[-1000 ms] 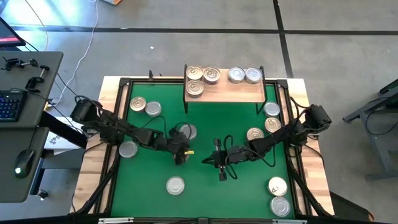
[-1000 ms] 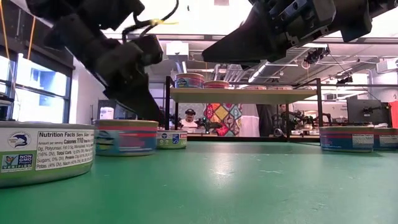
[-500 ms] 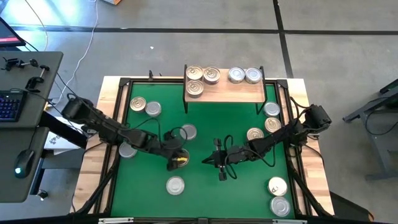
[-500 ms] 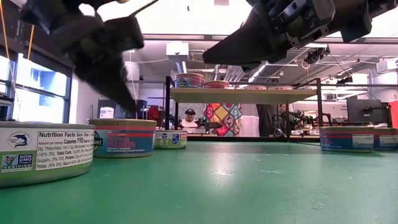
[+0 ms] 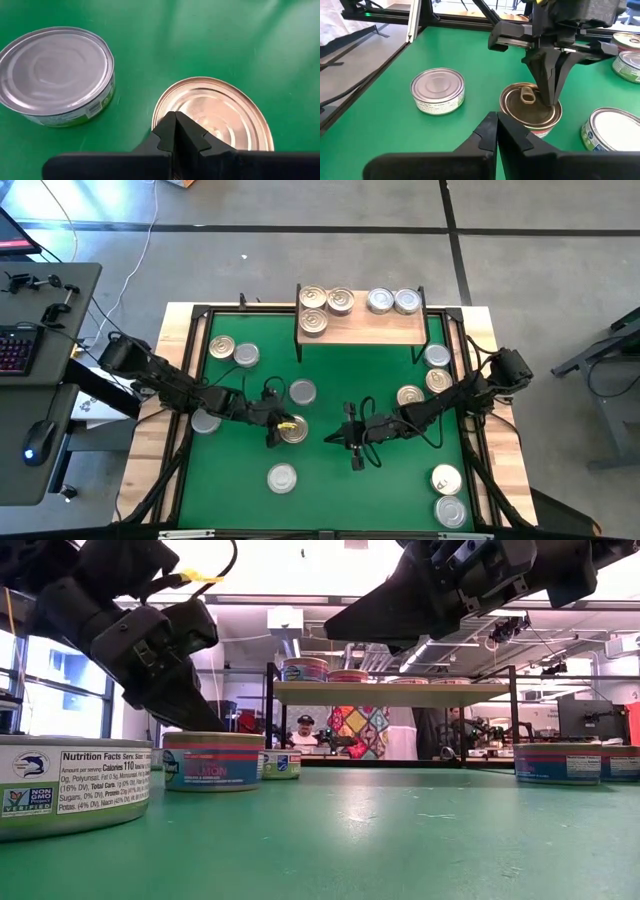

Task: Stack canned seafood by type on shelf
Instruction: Put the blue pink tuna can on the shelf

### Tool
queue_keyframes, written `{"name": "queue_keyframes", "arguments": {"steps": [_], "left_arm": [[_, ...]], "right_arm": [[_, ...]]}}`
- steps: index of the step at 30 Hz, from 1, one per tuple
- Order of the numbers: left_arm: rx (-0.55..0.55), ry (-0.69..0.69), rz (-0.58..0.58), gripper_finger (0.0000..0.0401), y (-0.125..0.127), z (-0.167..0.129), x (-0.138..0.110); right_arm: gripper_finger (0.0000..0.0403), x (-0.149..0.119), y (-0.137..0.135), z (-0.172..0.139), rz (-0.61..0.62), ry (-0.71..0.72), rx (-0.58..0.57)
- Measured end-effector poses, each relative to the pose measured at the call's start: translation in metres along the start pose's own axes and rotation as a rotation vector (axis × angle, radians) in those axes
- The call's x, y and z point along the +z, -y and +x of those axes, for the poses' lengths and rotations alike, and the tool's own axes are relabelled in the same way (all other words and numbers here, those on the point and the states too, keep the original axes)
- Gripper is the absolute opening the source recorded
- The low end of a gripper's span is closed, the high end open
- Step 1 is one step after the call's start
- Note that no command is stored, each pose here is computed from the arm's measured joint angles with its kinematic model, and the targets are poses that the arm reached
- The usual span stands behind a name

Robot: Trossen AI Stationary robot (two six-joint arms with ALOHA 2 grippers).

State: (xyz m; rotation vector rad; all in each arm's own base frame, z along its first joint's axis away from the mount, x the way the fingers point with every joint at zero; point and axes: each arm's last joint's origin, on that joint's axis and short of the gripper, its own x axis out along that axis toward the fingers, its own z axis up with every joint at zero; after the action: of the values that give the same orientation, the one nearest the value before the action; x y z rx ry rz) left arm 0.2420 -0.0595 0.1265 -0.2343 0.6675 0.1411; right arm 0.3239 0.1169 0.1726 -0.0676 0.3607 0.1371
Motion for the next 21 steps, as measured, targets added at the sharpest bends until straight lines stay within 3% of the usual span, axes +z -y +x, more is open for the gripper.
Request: {"name": "queue_keyframes", "arguments": {"steps": [11, 16, 21], "left_arm": [[0.057, 0.004, -0.002, 0.0000, -0.011, 0.001, -0.011], [0.063, 0.005, -0.001, 0.0000, -0.014, 0.000, -0.017], [0.042, 0.053, -0.015, 0.0000, -0.012, -0.002, -0.012]], "right_arm": [[0.0122, 0.001, 0.002, 0.000, -0.022, 0.006, -0.052], [0.0161, -0.003, 0.005, 0.003, -0.102, -0.012, -0.088], [0.0195, -0.005, 0.015, 0.013, -0.089, -0.024, -0.120]]}}
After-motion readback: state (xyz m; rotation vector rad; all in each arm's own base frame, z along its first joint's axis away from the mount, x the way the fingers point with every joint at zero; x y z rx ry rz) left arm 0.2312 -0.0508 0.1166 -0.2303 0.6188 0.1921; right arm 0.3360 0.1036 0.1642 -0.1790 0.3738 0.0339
